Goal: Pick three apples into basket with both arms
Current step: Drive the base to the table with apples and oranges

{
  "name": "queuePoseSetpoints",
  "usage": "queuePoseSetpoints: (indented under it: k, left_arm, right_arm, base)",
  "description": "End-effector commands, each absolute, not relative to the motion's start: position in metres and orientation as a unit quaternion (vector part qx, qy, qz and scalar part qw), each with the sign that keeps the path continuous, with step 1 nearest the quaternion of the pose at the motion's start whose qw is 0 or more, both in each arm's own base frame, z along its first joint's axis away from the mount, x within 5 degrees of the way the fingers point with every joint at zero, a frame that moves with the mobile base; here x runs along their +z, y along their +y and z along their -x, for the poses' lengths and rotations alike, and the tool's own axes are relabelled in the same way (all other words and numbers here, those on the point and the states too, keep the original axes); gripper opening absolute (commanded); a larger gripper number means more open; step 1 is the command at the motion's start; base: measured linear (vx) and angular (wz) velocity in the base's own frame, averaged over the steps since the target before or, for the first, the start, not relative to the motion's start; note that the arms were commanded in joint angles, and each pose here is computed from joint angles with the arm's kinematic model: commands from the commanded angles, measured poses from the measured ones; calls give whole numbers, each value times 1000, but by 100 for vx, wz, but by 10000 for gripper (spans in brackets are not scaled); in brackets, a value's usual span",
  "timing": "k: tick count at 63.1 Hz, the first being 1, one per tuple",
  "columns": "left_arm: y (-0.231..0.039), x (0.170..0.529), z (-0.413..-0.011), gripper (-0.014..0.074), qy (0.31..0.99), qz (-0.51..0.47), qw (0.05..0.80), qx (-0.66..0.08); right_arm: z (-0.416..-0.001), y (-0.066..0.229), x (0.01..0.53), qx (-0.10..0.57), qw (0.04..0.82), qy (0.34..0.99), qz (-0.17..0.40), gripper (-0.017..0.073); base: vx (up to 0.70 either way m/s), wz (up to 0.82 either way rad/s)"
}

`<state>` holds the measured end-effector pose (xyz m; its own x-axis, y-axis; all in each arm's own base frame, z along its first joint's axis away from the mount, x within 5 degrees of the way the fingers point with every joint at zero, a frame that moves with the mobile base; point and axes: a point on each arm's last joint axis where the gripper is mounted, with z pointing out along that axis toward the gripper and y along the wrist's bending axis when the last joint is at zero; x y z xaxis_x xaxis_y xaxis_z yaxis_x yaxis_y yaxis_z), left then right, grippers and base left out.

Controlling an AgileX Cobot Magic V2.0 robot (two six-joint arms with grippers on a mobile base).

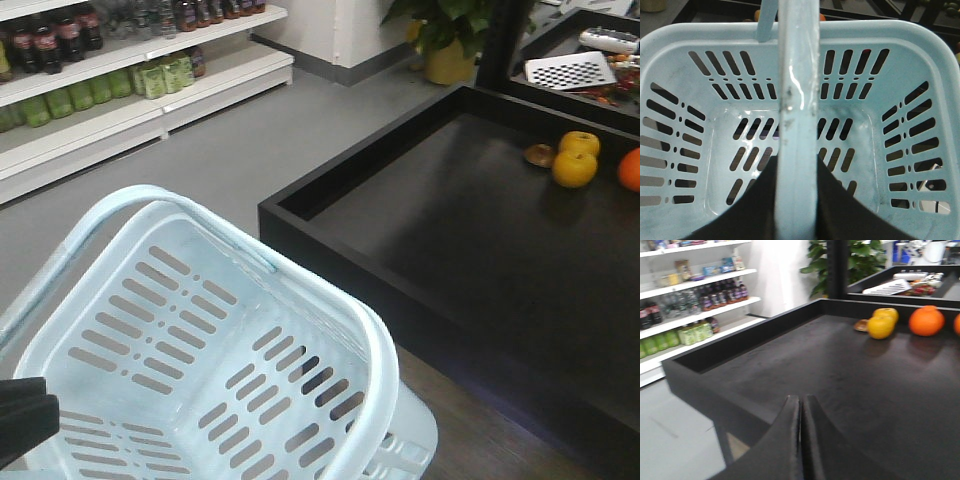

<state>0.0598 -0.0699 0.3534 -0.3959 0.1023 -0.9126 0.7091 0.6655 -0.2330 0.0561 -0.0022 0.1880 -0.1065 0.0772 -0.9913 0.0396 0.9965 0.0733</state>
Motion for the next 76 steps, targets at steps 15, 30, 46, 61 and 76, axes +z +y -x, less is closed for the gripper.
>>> queuePoseSetpoints:
  k: [15, 30, 46, 61, 76]
  left_arm:
    - [-70, 370, -62, -6, 750, -232, 519, -339]
    - [-70, 370, -62, -6, 750, -232, 519, -339]
    - [-70, 370, -62, -6, 750, -232, 519, -339]
    - [-70, 370, -62, -6, 750, -232, 519, -339]
    - [-70, 370, -62, -6, 750, -232, 519, -339]
  right_arm:
    - [-56, -2, 191, 9, 695, 718, -33, -9]
    - [-56, -2, 191, 9, 695, 718, -33, -9]
    - [-56, -2, 191, 9, 695, 718, -33, -9]
    - [-56, -2, 191, 9, 695, 718, -33, -9]
    - [-56, -2, 191, 9, 695, 718, -33, -9]
  base:
    - [11, -50]
    - [9, -43]
    - [7, -32]
    - [6, -25]
    - [7, -27]
